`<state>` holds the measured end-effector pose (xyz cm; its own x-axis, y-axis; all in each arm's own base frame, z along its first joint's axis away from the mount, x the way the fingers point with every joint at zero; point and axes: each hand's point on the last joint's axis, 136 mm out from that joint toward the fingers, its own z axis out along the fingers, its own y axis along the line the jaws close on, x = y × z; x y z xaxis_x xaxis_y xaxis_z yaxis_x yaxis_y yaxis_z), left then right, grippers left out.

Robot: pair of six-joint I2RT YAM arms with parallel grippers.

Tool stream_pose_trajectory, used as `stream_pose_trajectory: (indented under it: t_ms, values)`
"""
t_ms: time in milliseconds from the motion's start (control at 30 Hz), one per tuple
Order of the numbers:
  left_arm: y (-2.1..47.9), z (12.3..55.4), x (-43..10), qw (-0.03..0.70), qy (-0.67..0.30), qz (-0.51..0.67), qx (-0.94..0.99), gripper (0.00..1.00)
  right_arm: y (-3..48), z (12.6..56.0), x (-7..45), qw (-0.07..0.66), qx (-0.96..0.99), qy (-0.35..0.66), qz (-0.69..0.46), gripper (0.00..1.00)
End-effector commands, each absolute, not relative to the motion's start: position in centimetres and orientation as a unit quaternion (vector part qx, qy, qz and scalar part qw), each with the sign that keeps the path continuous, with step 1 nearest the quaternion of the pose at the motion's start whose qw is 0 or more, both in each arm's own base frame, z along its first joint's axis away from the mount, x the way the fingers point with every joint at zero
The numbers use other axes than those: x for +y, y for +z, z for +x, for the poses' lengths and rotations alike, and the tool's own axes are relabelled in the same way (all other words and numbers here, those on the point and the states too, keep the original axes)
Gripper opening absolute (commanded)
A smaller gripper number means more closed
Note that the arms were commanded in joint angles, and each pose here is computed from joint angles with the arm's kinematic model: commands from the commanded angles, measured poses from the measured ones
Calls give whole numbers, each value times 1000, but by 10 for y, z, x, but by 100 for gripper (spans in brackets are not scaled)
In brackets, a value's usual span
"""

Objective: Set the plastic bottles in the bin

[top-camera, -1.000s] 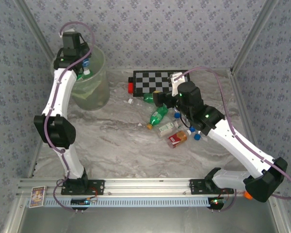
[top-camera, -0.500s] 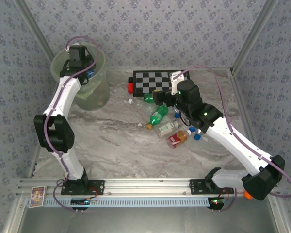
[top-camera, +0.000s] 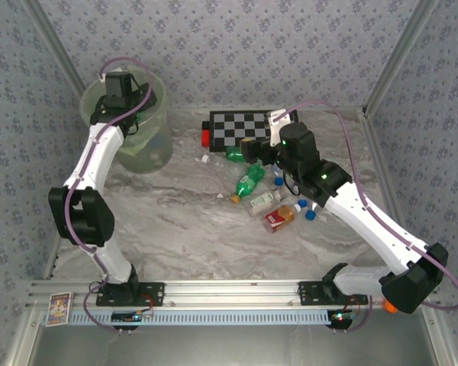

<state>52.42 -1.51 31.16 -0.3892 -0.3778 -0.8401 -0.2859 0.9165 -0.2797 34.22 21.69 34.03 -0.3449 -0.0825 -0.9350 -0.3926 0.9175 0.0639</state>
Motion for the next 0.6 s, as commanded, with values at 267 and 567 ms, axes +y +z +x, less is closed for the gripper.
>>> stream_pose_trajectory:
  t_ms: [267, 567]
  values:
    - [378, 492, -27, 538, -103, -208, 810, 100, 352, 342, 216, 563, 799, 148, -149, 99]
    - [400, 463, -49, 537, -108, -179, 817, 100, 335, 352, 208, 525, 827, 136, -148, 99]
